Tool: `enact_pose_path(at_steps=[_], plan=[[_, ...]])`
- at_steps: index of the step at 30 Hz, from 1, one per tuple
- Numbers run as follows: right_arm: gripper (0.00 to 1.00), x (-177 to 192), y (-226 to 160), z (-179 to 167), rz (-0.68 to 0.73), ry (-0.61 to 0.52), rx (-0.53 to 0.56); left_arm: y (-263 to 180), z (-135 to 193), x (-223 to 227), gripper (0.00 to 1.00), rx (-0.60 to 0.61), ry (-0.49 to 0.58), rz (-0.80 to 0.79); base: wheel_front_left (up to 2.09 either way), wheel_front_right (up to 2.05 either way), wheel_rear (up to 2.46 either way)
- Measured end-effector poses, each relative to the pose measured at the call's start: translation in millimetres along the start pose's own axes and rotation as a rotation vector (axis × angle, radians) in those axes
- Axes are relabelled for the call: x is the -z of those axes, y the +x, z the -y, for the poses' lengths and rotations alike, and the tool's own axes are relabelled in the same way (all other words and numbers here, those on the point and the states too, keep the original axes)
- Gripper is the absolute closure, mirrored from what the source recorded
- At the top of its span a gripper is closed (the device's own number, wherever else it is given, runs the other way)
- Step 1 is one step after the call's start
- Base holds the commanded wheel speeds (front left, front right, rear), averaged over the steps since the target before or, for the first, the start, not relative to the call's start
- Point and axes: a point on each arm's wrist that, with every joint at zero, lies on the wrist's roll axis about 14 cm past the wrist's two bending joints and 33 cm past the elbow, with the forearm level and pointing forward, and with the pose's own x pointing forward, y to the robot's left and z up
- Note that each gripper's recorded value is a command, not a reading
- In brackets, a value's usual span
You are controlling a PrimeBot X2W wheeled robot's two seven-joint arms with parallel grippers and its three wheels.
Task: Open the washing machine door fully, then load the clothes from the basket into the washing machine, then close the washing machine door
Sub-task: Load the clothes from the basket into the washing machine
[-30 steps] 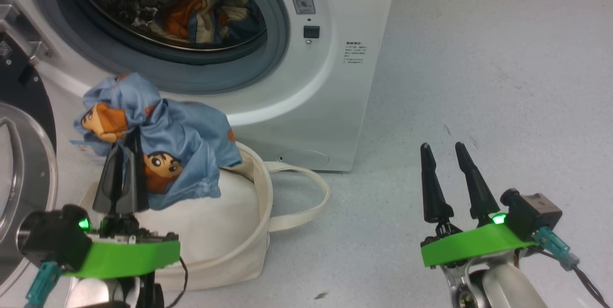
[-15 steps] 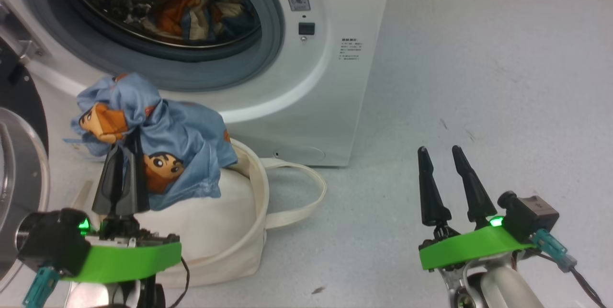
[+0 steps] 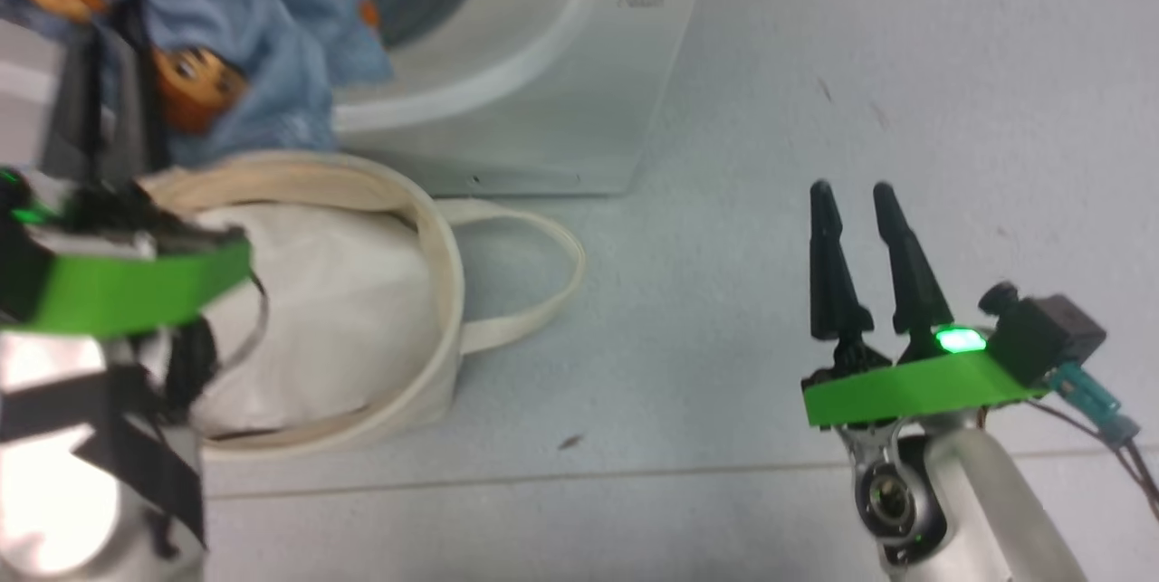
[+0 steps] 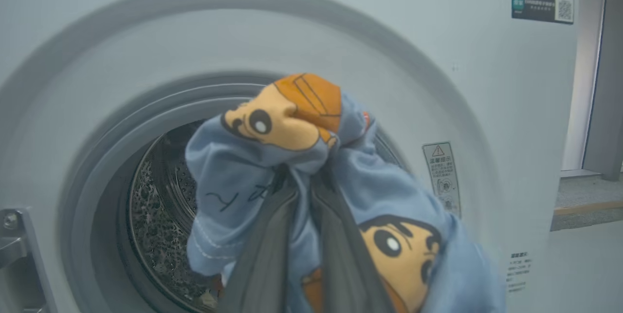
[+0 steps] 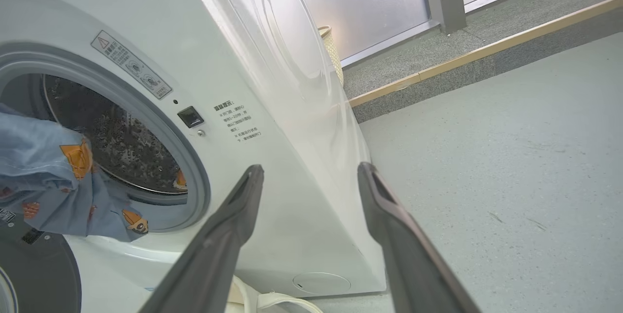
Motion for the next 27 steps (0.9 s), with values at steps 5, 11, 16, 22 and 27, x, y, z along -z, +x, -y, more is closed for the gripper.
enact_pose_path(at_steps=[5, 11, 16, 22, 27], plan=[[0.0, 12.3, 12.5, 27.4, -0.021, -0.011, 0.055, 37.4, -4.5, 37.2, 1.0, 0.038, 0.06, -0.013, 0.0, 0.0, 0.0], [0.0, 38.3, 18.3, 50.3, -0.081, -0.014, 0.096, 78.3, -4.2, 96.1, 1.0, 0.11, 0.186, -0.065, 0.0, 0.0, 0.0], [0.0, 52.0, 17.2, 70.7, -0.116, -0.021, 0.141, 97.1, 10.8, 156.4, 1.0, 0.226, 0.389, -0.136, 0.0, 0.0, 0.0], [0.0, 72.6, 7.0, 91.0, -0.177, -0.025, 0.198, 136.3, -6.9, 180.8, 1.0, 0.104, 0.409, -0.116, 0.0, 0.0, 0.0], [0.0, 81.8, 7.0, 102.5, -0.197, -0.034, 0.22, 155.3, -37.1, 189.9, 1.0, -0.068, 0.325, -0.106, 0.0, 0.0, 0.0]])
